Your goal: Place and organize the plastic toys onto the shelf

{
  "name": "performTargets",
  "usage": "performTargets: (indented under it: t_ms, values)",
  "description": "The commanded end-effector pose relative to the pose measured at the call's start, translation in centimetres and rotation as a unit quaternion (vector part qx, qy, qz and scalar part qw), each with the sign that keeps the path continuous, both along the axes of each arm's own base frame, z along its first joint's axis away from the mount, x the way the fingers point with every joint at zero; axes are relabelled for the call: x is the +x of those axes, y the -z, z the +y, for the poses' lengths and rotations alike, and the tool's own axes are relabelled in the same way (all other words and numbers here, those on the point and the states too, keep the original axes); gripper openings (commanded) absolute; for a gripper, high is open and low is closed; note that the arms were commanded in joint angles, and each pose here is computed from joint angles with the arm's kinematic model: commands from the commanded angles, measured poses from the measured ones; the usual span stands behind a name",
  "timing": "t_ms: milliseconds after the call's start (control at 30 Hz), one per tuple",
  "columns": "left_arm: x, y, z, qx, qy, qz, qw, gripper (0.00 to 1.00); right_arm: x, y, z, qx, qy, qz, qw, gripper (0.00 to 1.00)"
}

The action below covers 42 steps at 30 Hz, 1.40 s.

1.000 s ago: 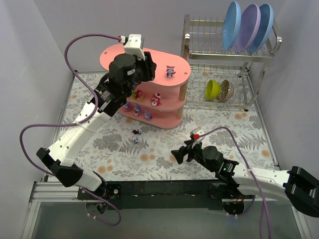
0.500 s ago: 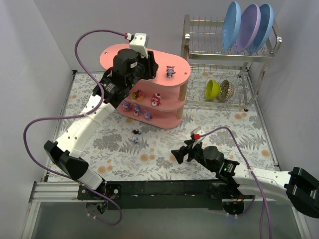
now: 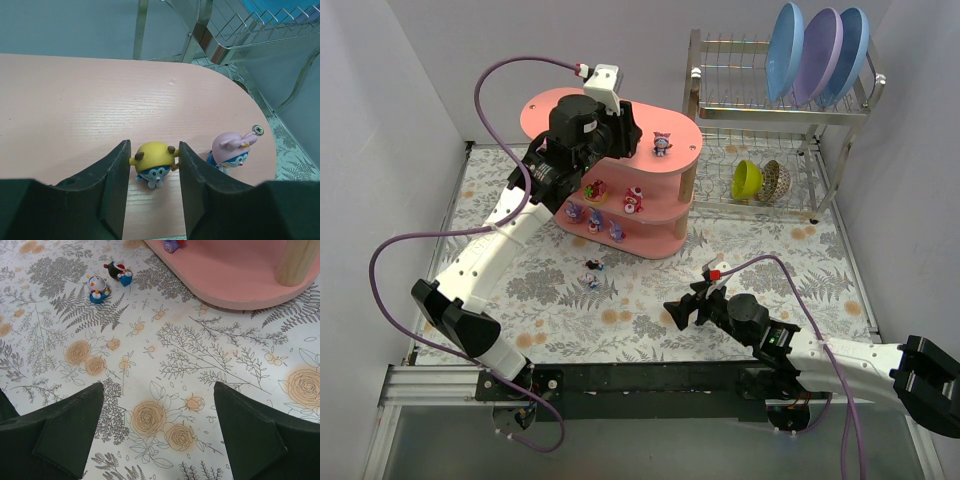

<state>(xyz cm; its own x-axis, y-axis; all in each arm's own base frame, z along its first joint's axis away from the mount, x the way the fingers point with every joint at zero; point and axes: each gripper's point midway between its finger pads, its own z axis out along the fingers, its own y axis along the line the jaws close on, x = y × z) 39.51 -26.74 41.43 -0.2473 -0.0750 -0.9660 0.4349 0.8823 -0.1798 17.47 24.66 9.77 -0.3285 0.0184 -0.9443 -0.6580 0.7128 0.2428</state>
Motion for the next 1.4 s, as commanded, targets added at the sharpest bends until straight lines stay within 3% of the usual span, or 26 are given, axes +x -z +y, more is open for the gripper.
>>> performTargets:
  t_ms: [0,267,567,933,1133,1167,1367]
  values:
    - [-0.5,-1.1,0.3,0.004,0.008,-0.010,1.000,0.20,0.2,-0.3,0.0,0.002,0.003,-0.010,1.000,0.98]
    - [-0.9,-1.2,0.3,0.011,0.020,-0.017,1.000,0.39,0.1,0.0,0.2,-0.002,-0.002,-0.006,1.000,0.98]
    - [-1.4,-2.6,1.3,-0.002,0.004,-0.035,0.999,0.54,0.1,-0.3,0.4,0.001,-0.004,-0.006,1.000,0.98]
    - [-3.6,-4.8,5.4,-0.039,-0.068,-0.042,0.996,0.78,0.0,-0.3,0.6,-0.002,-0.011,-0.006,1.000,0.98]
    - [-7.5,0.4,9.5,-0.050,-0.123,0.020,0.991,0.82,0.0,-0.3,0.5,-0.002,-0.010,-0.008,1.000,0.98]
    - [-7.9,3.6,10.3,-0.029,-0.140,0.050,0.988,0.82,0.0,-0.4,0.6,-0.002,-0.011,-0.009,1.000,0.98]
    - [-12.2,12.2,13.6,-0.067,-0.210,0.151,0.964,0.84,0.0,-0.2,0.7,-0.003,-0.014,-0.008,1.000,0.98]
